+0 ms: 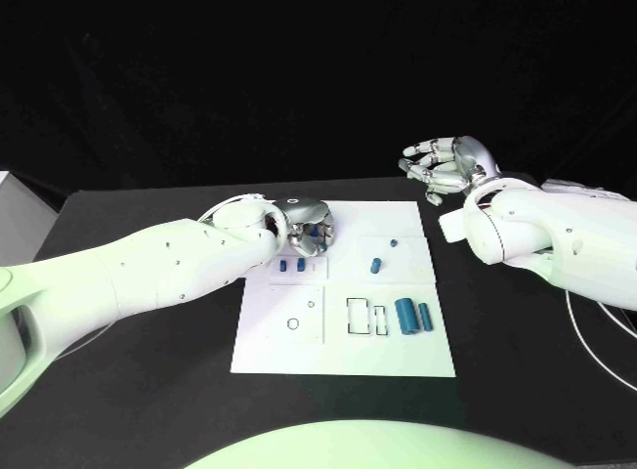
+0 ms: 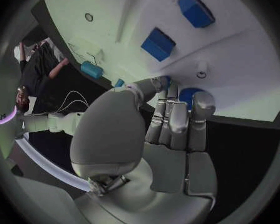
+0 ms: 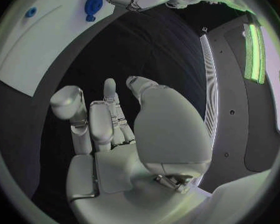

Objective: Assemble the parts on the task board

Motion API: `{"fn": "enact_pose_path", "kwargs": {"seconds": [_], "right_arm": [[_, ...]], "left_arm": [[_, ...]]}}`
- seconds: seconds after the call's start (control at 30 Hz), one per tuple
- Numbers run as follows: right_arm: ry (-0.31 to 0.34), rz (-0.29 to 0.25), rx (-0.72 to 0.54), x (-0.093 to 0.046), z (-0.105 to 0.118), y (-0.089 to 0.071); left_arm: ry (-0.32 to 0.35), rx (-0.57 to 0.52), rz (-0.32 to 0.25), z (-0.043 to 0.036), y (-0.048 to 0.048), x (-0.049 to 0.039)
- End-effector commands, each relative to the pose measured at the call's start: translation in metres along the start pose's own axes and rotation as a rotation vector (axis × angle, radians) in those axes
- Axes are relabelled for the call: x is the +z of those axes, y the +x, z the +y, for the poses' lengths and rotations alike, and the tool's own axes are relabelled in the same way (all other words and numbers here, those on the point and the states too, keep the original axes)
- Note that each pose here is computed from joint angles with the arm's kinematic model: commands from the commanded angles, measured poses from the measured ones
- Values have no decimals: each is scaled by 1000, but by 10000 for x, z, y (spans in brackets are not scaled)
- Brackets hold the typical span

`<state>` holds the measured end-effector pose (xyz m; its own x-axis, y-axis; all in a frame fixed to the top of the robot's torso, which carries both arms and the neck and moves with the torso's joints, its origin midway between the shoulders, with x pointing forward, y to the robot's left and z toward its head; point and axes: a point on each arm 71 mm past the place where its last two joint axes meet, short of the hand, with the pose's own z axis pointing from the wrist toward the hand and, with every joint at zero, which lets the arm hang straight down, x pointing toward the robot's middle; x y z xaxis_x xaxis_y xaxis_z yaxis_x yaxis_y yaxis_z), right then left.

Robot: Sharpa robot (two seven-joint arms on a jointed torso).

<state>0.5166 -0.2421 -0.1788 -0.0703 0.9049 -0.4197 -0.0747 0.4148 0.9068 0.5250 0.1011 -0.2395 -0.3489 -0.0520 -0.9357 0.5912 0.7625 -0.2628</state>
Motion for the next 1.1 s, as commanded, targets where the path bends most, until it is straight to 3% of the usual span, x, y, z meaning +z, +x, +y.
{"fn": "enact_pose_path", "kwargs": {"seconds": [0.03, 0.27, 0.47, 0.8, 1.1], "right_arm": [[-22, 15, -4, -2, 17, 15], [-21, 13, -6, -3, 10, 2], [-19, 11, -7, -4, 3, -11], [-17, 8, -8, -6, -8, -26], [-15, 7, -10, -8, -17, -29]], "left_arm": [[32, -32, -66, -31, -68, -30], [42, -100, -96, -12, -200, -171], [28, -135, -84, 63, -273, -301], [-19, -145, -58, 236, -282, -427], [-41, -120, -46, 313, -266, -448]]}}
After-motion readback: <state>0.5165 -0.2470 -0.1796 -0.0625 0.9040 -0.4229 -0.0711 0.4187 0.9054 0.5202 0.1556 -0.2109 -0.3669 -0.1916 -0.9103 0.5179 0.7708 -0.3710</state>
